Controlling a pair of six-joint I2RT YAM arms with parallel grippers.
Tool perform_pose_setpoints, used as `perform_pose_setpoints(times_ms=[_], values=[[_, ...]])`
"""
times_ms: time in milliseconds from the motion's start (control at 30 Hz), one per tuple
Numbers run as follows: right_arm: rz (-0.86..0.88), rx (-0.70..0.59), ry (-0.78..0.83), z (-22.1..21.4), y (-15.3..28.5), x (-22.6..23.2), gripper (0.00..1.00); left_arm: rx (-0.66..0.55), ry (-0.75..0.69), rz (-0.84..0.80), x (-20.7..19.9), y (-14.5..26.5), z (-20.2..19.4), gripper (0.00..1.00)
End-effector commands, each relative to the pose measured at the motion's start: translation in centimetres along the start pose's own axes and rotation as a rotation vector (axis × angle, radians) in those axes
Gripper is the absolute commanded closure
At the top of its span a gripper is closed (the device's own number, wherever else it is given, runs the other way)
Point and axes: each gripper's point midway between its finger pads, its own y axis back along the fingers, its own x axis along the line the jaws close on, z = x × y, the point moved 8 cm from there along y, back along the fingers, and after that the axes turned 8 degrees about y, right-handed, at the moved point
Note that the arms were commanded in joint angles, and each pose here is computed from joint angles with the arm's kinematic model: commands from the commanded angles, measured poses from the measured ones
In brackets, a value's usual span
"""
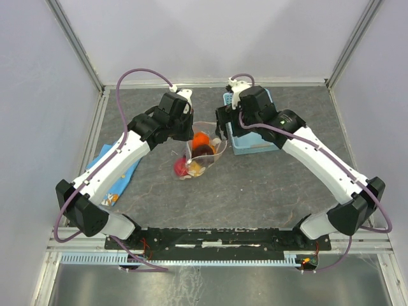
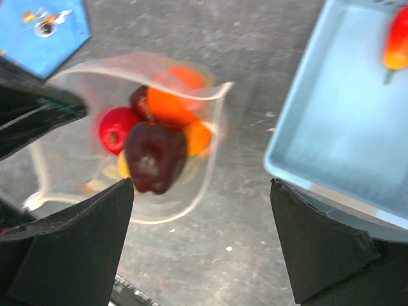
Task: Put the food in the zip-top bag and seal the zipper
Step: Place the fake fruit in the zipper food storage bag, then pick up the fake fruit from the bin.
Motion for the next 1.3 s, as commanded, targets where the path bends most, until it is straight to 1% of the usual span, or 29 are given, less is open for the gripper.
perform_pose_setpoints(times_ms=[0, 133, 267, 400, 567, 633, 733, 867, 900, 1033, 1267], values=[[-0.196, -0.032, 0.035, 0.0, 1.0, -3.6, 0.05, -0.051, -0.034, -0.007, 0.1, 0.2, 0.7, 0.97], [-0.249, -0.064, -0.027, -0.4, 0.0, -6.1, 0.05, -0.052, -0.030, -0.013, -0.1, 0.2, 0.9, 0.97], [-0.330, -0.093, -0.112, -1.5, -1.9, -9.8, 0.05, -0.065, -0.024, 0.001, 0.0, 0.2, 1.0, 0.97], [-0.448, -0.079, -0.128, -2.9, -4.5, -12.5, 0.03, -0.052, -0.016, 0.006, -0.1, 0.1, 1.0, 0.97], [-0.526, -0.098, -0.149, -3.2, -8.0, -15.4, 0.03, -0.048, -0.012, -0.002, -0.2, 0.5, 1.1, 0.97], [-0.539, -0.100, -0.162, -3.1, -9.7, -16.6, 0.03, -0.041, -0.017, -0.003, -0.2, 0.6, 1.1, 0.97], [-0.546, -0.066, -0.171, -3.4, -12.6, -17.9, 0.00, -0.033, -0.025, 0.016, -0.1, 0.8, 1.2, 0.97], [-0.545, -0.085, -0.217, -3.4, -15.7, -19.6, 0.01, -0.034, -0.033, 0.051, 0.2, 1.4, 1.5, 0.97], [-0.547, -0.072, -0.231, -3.7, -16.7, -20.1, 0.01, -0.033, -0.036, 0.057, 0.3, 1.6, 1.5, 0.97], [-0.561, -0.052, -0.286, -3.9, -19.3, -21.7, 0.01, -0.041, -0.041, 0.068, 0.3, 1.9, 1.8, 0.97], [-0.570, -0.003, -0.326, -4.4, -23.1, -23.4, 0.01, -0.031, -0.033, 0.095, 0.6, 1.9, 1.6, 0.97]])
